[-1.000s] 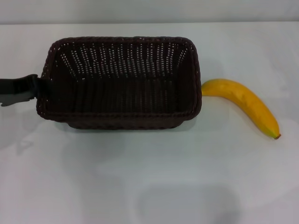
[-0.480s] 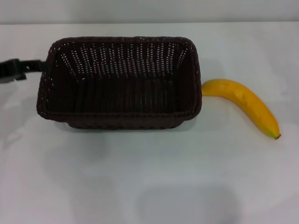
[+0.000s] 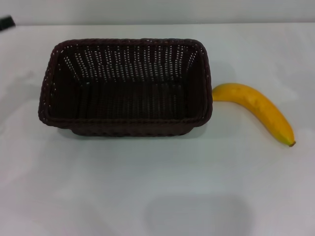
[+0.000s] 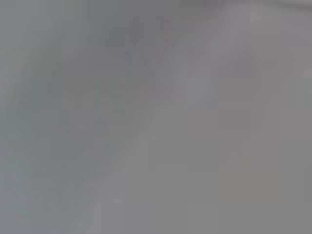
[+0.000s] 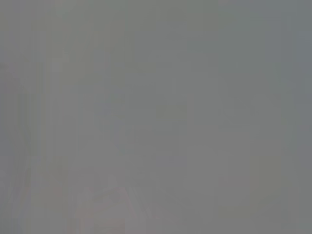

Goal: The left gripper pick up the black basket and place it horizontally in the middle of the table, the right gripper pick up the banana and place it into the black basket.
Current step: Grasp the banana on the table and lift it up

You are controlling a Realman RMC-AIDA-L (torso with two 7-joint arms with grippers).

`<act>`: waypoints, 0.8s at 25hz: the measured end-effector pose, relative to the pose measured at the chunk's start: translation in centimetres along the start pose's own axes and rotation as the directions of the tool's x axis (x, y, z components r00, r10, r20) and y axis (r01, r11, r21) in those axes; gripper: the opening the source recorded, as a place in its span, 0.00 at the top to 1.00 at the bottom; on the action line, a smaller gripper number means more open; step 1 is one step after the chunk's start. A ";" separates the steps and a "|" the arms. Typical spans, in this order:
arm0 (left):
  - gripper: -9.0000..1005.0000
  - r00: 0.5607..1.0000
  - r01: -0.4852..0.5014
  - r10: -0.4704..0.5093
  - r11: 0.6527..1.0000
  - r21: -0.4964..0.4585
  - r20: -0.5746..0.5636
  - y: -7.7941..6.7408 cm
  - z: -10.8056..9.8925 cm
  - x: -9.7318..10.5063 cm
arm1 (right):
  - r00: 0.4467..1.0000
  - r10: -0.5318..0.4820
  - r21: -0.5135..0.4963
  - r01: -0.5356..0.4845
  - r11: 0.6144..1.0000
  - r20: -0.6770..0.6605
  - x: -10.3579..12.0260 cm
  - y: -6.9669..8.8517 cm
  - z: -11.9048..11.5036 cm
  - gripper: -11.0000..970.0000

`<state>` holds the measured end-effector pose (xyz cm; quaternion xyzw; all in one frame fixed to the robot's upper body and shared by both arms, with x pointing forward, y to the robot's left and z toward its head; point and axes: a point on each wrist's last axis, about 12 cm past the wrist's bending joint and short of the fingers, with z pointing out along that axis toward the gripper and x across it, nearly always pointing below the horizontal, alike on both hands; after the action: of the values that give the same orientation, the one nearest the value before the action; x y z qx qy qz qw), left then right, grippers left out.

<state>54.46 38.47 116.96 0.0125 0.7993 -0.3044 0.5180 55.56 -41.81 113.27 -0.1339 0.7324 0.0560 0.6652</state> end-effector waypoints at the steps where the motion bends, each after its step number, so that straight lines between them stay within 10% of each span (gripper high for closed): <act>1: 0.11 0.999 -0.003 0.002 1.000 0.019 0.055 0.3 -0.5 0.2 | 1.000 0.008 -0.025 -0.008 1.000 -0.025 -0.7 -0.2 -0.1 0.12; 10: 0.11 0.971 -0.035 0.020 0.997 0.061 0.238 1.9 -2.6 2.2 | 0.942 -0.021 -0.205 -0.051 0.977 -0.334 -6.7 1.9 0.9 0.12; 20: 0.11 0.974 -0.044 0.032 0.998 0.051 0.222 2.1 -2.7 2.7 | 0.702 -0.144 -0.307 -0.111 0.945 -0.697 -7.5 8.7 5.7 0.12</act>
<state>51.69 40.73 114.52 0.0083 0.7275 -0.3159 0.6089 59.24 -31.13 119.26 -0.2595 0.9109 0.1141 0.2998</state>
